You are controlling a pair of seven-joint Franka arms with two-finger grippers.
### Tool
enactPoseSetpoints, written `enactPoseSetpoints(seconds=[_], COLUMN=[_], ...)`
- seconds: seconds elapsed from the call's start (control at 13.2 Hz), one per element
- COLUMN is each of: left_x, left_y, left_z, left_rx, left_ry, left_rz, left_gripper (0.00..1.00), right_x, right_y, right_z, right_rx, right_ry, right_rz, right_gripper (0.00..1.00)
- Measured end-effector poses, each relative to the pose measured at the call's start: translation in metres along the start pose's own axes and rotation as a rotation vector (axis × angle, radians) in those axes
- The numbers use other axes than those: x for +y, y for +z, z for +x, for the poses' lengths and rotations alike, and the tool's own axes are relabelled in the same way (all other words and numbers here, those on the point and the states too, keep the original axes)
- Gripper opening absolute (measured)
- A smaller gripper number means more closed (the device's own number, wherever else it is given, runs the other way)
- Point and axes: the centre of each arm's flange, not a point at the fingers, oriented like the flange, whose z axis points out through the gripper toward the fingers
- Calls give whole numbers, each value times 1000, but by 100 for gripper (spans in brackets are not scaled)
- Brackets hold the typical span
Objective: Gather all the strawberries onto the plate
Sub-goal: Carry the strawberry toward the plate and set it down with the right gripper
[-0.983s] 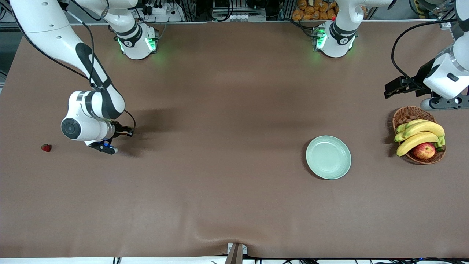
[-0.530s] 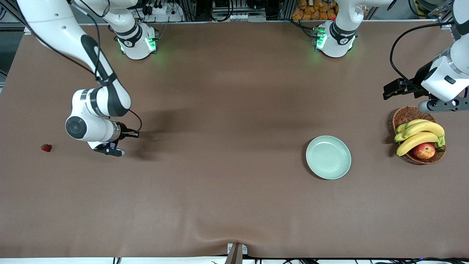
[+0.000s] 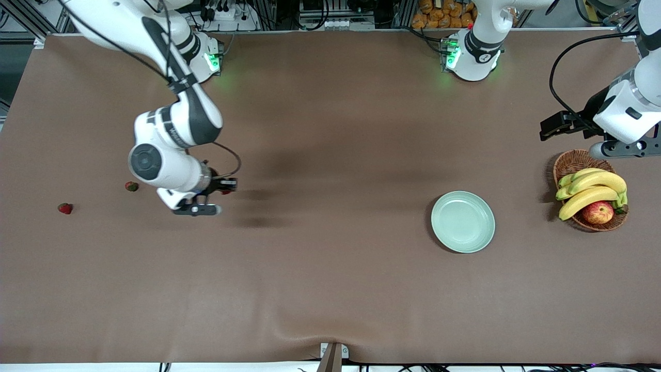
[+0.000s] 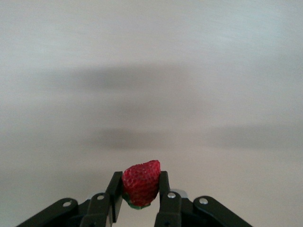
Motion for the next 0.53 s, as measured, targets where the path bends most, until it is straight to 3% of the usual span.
enactPoseSetpoints(seconds=[0.23,0.38,0.53], left_x=[0,0,0], left_y=[1,2,4], left_z=[0,0,1], left_rx=[-1,-2,-4], left_ry=[0,0,-1], left_rz=[0,0,0], left_gripper=[100,100,100], right_x=[-73,-116,-154], right_y=[11,36,60], right_z=[19,27,30], right_rx=[8,6,51], right_ry=[-44,-88,-135], right_rz=[92,113,130], right_gripper=[34,34,34])
